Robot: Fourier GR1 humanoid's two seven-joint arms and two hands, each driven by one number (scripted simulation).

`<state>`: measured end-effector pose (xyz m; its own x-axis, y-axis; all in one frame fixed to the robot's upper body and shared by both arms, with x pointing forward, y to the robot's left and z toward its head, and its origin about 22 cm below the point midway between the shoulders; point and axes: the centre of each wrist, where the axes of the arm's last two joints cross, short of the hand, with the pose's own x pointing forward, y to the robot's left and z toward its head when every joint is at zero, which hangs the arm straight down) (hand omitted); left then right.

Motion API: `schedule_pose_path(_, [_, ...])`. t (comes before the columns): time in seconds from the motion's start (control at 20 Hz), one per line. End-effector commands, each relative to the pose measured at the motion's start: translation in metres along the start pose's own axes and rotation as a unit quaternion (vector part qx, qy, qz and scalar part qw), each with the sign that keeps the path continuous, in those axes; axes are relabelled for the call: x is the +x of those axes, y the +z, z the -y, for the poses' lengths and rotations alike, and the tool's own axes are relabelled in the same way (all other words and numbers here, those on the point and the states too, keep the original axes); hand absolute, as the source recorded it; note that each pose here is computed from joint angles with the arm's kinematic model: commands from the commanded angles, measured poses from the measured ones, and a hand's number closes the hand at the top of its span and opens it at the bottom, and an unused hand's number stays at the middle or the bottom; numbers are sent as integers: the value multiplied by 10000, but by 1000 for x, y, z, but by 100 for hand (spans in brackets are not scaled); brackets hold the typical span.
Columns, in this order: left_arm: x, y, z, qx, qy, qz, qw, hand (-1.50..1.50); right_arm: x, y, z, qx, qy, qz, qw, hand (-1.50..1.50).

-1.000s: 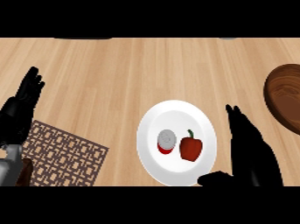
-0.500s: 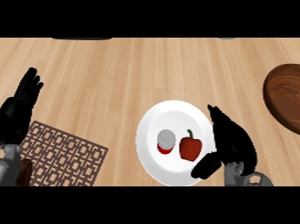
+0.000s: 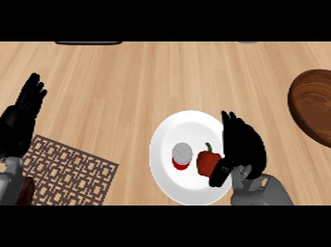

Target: Pick the bell pepper from the plate and place it in the bowl

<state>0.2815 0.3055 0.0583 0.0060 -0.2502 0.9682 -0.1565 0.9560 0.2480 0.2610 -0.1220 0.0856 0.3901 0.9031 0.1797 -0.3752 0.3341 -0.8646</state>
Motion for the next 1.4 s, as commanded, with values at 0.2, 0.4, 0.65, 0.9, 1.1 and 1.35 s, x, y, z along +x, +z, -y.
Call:
schedule_pose_path(0.2, [-25,16,-2,3,5,-100,10000,0,11,-5,-8,169,274,-722,9969,-150])
schedule_pose_path(0.4, [9,-8,-19,40,82,29,10000,0,5,-11,-20,427,317,-711,9960,-150])
schedule_pose_path(0.65, [-7,8,7,123,35,14,9999,0,8,-27,-49,376,173,-799,9959,-150])
schedule_pose_path(0.9, [7,10,-1,39,-10,-125,9999,0,-8,-28,-78,332,236,-882,9953,-150])
schedule_pose_path(1.1, [-2,16,-5,-25,92,22,10000,0,16,-39,-46,379,112,-935,9948,-150])
schedule_pose_path(1.35, [7,7,-20,-39,-66,-24,10000,0,10,-50,-70,826,51,-850,9929,150])
